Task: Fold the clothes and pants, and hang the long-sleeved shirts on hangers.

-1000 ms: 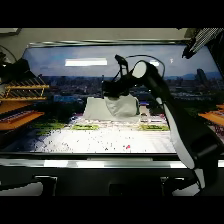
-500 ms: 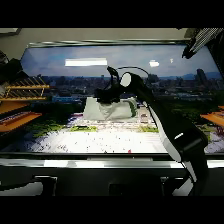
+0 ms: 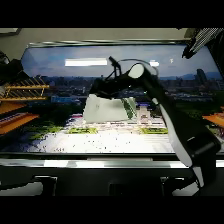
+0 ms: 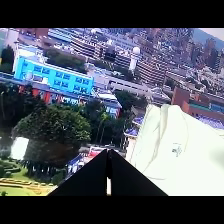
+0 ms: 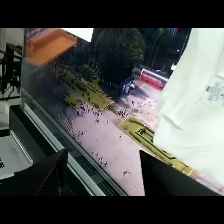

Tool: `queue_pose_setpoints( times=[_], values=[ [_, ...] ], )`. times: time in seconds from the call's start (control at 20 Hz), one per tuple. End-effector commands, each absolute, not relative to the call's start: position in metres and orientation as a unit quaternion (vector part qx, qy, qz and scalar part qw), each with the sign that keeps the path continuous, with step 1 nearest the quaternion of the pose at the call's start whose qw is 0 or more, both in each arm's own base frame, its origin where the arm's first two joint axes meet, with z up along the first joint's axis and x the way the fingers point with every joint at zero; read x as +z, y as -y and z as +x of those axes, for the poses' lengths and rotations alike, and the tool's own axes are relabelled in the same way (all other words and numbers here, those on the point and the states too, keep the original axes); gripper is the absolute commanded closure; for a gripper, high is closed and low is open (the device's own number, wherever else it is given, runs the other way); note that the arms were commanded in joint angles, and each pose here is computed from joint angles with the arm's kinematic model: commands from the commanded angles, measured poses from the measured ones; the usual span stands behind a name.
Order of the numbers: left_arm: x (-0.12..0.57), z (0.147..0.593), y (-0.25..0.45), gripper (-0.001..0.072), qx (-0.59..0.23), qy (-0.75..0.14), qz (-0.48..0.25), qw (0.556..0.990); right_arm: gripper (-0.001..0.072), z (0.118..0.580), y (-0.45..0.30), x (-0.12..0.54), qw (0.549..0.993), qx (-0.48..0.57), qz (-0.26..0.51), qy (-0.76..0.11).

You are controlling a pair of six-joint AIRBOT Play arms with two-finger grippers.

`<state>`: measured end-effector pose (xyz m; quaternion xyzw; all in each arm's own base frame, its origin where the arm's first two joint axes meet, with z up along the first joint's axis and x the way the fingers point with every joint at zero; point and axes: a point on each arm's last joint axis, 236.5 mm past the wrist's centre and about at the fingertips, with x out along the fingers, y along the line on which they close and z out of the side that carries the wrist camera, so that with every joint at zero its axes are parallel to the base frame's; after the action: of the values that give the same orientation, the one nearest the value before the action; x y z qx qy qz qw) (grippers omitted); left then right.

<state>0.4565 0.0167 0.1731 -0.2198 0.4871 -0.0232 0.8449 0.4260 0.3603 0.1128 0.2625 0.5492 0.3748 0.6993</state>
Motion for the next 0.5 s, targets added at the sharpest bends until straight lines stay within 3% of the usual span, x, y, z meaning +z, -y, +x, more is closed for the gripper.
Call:
queue_pose_setpoints(
  times=[0.0, 0.25, 0.45],
  values=[
    [0.173, 0.457, -0.017, 0.0695, -0.022, -0.488, -0.222, 0.844, 0.0166, 0.448, -0.26, 0.129, 0.744, 0.317, 0.227, -0.543],
    [0.173, 0.457, -0.017, 0.0694, -0.023, -0.488, -0.22, 0.845, 0.0167, 0.469, -0.124, 0.094, 0.753, 0.231, 0.251, -0.562],
    [0.173, 0.457, -0.017, 0.0694, -0.023, -0.488, -0.22, 0.845, 0.0167, 0.453, -0.105, 0.013, 0.712, 0.222, 0.276, -0.606]
  ],
)
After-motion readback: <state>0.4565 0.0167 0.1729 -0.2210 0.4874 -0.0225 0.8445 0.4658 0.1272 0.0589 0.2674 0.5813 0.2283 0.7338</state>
